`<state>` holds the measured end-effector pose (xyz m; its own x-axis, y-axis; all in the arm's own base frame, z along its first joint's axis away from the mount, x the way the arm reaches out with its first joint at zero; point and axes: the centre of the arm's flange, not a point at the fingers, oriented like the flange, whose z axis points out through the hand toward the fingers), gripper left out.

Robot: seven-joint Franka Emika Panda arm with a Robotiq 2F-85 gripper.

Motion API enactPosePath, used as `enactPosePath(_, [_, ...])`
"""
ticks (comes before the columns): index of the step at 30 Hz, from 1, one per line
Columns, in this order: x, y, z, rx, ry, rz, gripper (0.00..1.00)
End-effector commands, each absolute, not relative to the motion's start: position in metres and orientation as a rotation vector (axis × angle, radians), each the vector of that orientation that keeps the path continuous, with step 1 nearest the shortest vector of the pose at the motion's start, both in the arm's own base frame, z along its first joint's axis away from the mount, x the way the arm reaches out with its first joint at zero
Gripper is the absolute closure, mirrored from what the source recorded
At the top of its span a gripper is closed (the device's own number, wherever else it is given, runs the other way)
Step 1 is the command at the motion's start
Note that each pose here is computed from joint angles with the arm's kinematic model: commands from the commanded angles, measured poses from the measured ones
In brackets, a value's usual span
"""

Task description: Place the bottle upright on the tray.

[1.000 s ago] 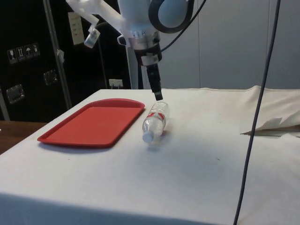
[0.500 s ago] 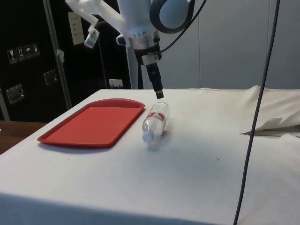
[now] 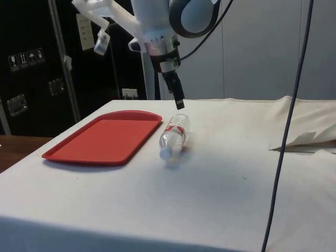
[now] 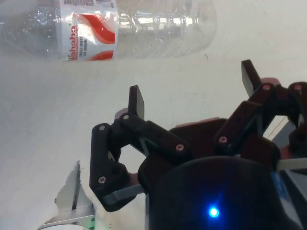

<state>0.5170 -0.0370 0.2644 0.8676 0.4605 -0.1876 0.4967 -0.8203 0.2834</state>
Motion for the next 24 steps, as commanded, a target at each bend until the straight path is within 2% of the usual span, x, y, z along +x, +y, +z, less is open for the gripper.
enactPosePath(1, [0.518, -0.037, 0.265, 2.7, 0.737, -0.151, 0.0])
enactPosePath(24, [0.518, -0.027, 0.265, 2.632, 0.89, -0.173, 0.0])
